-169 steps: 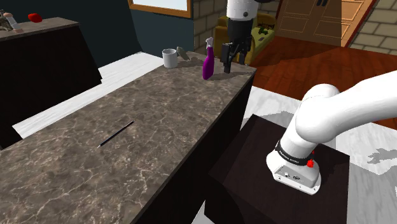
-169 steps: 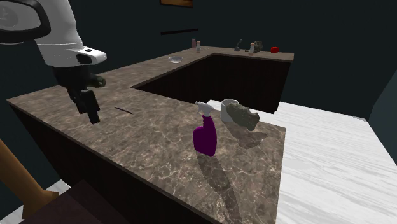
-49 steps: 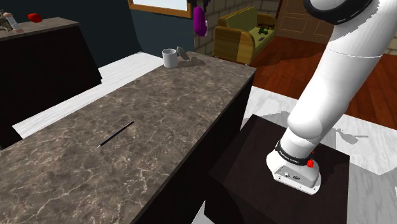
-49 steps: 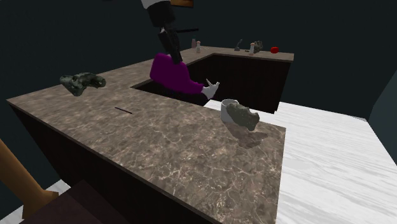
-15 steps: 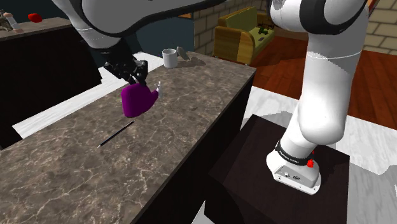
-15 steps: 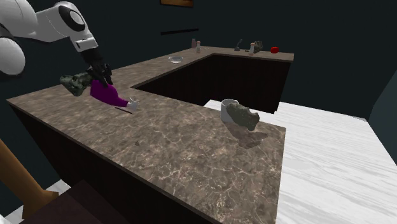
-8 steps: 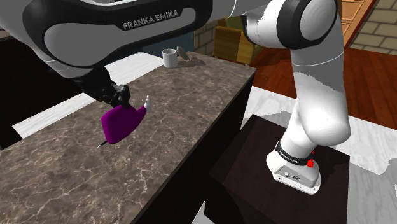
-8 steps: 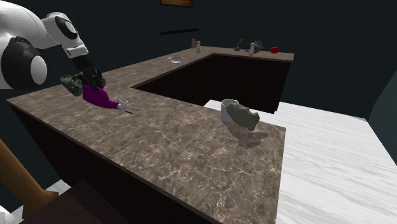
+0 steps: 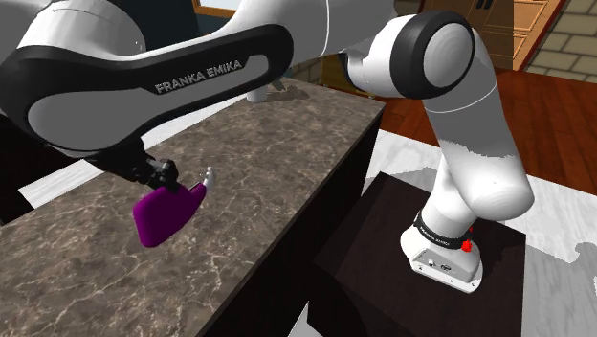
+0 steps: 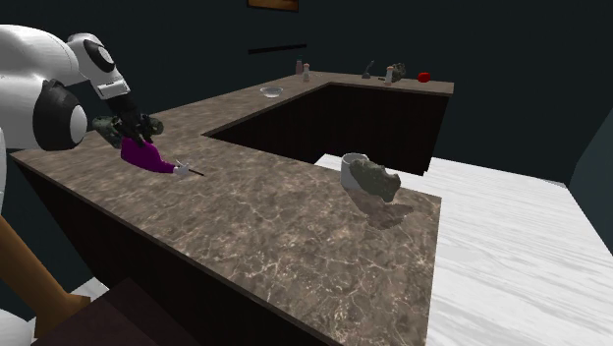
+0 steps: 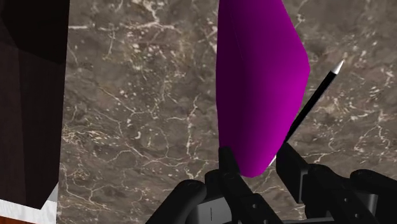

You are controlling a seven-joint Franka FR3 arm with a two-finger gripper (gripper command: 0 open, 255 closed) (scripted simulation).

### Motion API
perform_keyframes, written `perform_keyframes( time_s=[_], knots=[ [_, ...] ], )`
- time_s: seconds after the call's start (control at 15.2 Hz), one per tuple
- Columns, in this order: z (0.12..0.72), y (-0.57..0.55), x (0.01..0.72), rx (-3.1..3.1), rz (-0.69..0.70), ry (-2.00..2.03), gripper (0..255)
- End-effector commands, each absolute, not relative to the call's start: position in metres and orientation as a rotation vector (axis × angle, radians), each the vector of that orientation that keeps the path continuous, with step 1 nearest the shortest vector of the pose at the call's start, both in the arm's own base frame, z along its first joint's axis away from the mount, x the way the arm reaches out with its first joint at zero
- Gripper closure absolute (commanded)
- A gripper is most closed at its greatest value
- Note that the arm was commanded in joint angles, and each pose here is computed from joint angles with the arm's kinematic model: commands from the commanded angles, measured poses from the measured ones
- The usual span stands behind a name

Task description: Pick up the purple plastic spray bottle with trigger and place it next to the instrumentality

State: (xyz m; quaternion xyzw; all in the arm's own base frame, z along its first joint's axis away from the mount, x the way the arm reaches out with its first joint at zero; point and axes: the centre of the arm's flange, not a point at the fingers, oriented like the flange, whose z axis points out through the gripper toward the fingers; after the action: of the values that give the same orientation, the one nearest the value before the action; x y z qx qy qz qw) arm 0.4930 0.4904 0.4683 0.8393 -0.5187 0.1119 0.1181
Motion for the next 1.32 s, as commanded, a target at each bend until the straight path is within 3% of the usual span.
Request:
perform_keyframes(
  time_s=[0.0, 0.53, 0.99, 1.06, 1.25],
  knots=[
    [0.458, 0.491, 0.494, 2.456, 0.328, -1.518, 255],
    [0.415, 0.491, 0.494, 2.456, 0.328, -1.518, 255],
    [0.415, 0.491, 0.494, 2.456, 0.328, -1.518, 255],
    [0.415, 0.491, 0.494, 2.456, 0.328, -1.518, 0],
    [0.415, 0.491, 0.494, 2.456, 0.328, -1.518, 0]
  ],
)
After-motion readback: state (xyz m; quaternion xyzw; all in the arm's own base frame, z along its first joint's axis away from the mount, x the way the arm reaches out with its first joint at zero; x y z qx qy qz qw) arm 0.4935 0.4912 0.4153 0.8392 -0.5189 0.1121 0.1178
